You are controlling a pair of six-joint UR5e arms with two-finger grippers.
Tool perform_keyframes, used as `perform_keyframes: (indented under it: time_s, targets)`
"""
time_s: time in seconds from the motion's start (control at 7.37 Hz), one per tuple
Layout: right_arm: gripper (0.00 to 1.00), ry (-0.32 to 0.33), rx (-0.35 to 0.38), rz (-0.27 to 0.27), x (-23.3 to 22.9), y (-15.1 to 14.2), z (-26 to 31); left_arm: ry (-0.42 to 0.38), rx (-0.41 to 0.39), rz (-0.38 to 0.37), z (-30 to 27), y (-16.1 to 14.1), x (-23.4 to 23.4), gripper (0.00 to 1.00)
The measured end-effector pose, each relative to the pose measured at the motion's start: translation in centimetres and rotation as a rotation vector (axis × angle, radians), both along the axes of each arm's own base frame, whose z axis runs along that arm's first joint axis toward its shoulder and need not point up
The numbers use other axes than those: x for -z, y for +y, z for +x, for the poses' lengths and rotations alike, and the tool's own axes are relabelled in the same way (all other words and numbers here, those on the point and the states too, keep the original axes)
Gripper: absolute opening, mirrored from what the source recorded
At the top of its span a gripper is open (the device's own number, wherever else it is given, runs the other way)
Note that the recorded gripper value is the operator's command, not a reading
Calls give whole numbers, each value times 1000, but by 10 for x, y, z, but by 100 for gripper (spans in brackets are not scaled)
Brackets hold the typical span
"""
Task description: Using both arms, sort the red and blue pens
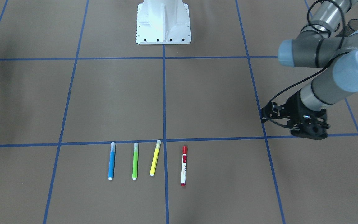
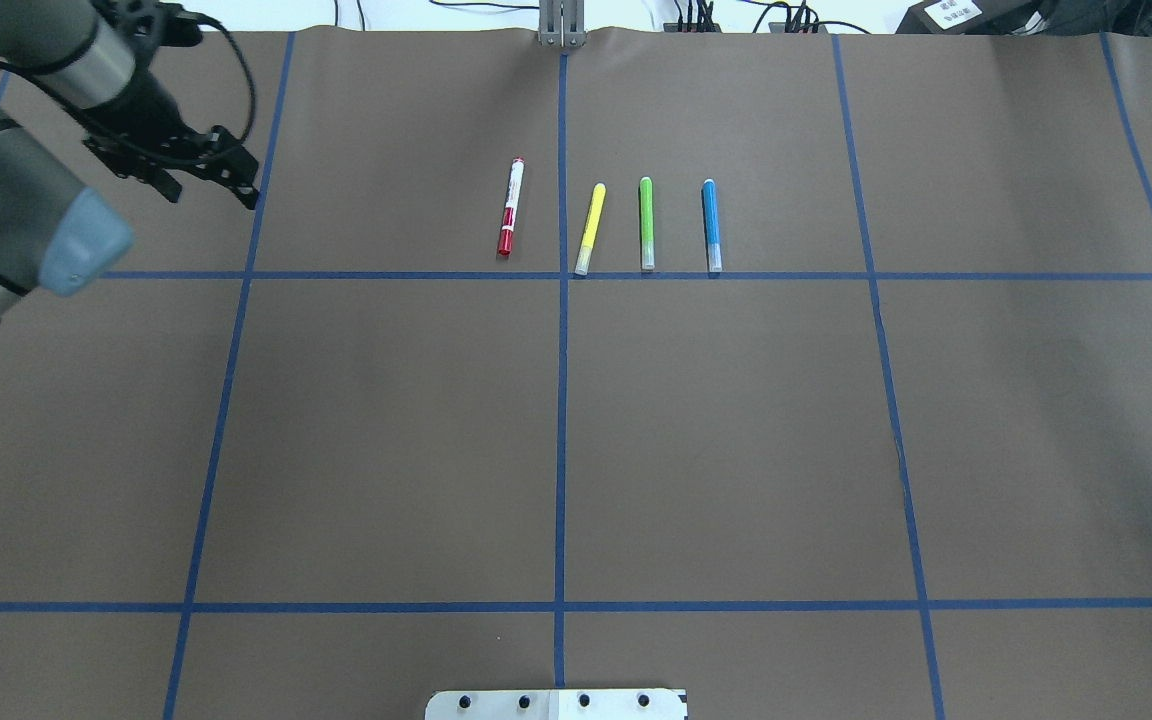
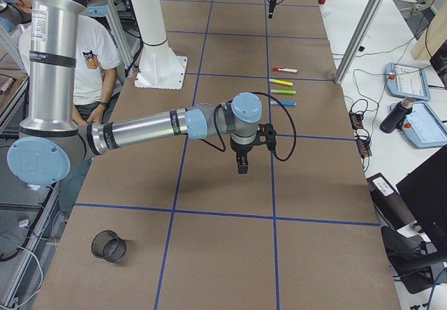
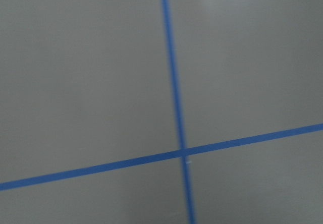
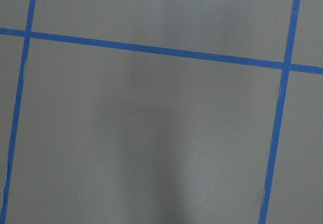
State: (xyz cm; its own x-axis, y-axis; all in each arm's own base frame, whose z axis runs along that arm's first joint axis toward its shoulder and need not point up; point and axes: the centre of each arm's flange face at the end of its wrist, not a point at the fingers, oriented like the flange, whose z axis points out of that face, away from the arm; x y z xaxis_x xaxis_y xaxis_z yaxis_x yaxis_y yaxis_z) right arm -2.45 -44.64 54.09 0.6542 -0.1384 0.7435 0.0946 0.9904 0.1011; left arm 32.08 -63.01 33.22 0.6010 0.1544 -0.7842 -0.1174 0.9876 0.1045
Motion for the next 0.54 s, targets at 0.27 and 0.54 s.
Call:
perform_keyframes:
  time_s: [0.27, 0.54]
  targets:
    - [100, 3, 7, -4, -2, 0, -3, -47, 9, -19, 73, -24, 32, 91]
    - [100, 5, 11, -5, -4, 0, -5, -57, 43, -7, 132, -30, 50, 90]
